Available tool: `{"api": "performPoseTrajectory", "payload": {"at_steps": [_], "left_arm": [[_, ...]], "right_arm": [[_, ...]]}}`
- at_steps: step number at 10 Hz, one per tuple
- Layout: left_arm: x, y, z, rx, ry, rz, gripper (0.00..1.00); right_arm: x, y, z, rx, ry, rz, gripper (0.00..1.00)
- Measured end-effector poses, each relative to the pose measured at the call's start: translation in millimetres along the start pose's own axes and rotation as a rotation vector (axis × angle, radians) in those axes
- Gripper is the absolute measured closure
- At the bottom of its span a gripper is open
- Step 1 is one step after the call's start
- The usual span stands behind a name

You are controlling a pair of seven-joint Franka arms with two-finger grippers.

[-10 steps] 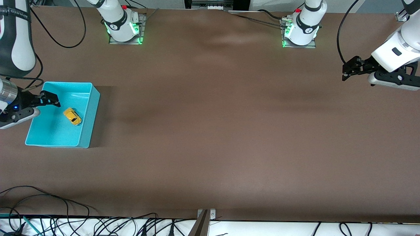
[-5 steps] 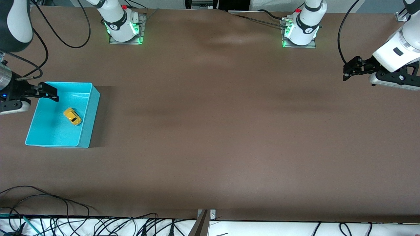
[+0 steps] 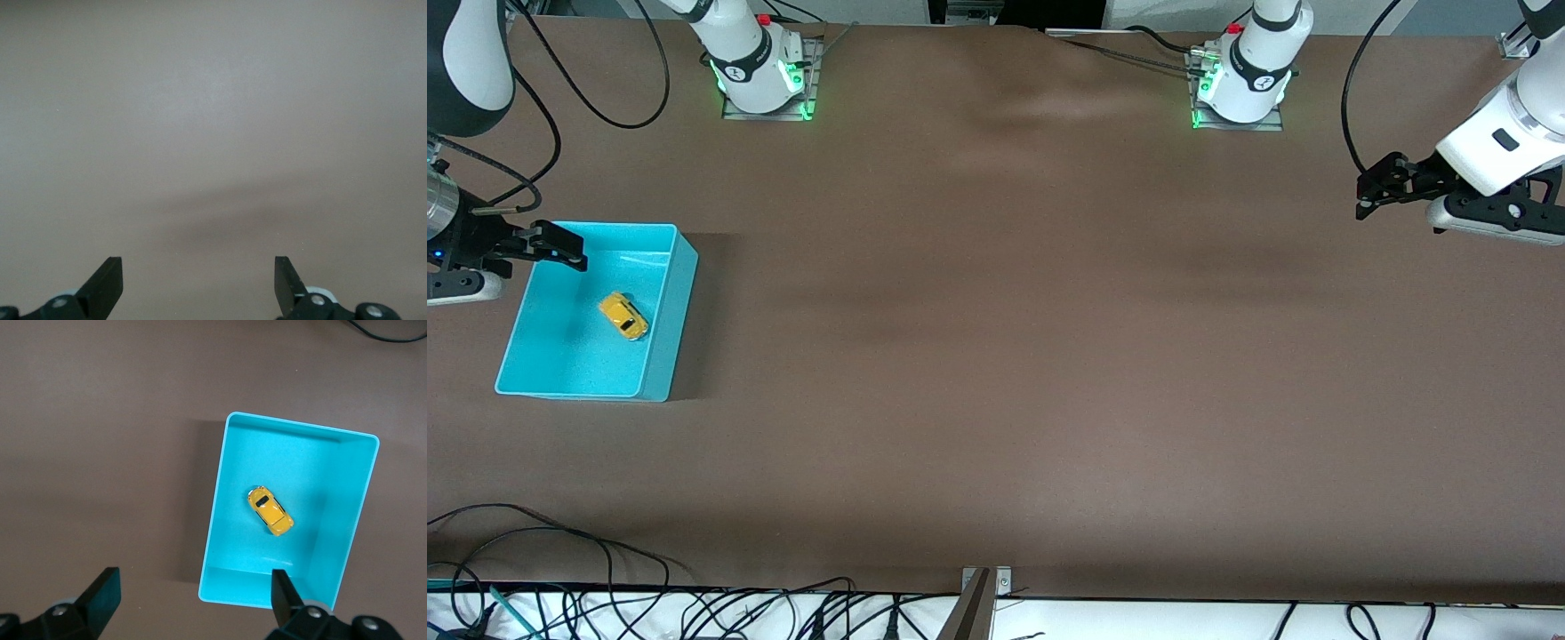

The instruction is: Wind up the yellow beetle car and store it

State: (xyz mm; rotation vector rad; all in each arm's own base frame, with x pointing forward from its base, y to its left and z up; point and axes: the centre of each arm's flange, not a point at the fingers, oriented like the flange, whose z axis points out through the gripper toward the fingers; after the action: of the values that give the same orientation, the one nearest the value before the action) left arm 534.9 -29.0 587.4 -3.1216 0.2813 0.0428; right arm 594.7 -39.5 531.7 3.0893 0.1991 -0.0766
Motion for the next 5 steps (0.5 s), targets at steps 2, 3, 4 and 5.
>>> {"api": "performPoseTrajectory", "payload": {"at_steps": [2,3,4,5], "left_arm": [[0.0,0.1,0.0,0.0,0.0,0.0,0.0],[0.1,0.2,0.1,0.0,0.0,0.0,0.0],[0.1,0.1,0.1,0.0,0.0,0.0,0.0],[0.1,0.1,0.1,0.0,0.0,-0.001,0.0]], "right_arm": [[-1.0,1.1,-2.2,0.0,0.003,0.003,0.0],[-1.4,1.4,-3.1,0.0,0.005,0.011,0.0],[-1.8,2.3,-3.8,0.0,0.006,0.019,0.0],[-2.3,3.1,-4.5,0.0,0.007,0.023,0.0]]}}
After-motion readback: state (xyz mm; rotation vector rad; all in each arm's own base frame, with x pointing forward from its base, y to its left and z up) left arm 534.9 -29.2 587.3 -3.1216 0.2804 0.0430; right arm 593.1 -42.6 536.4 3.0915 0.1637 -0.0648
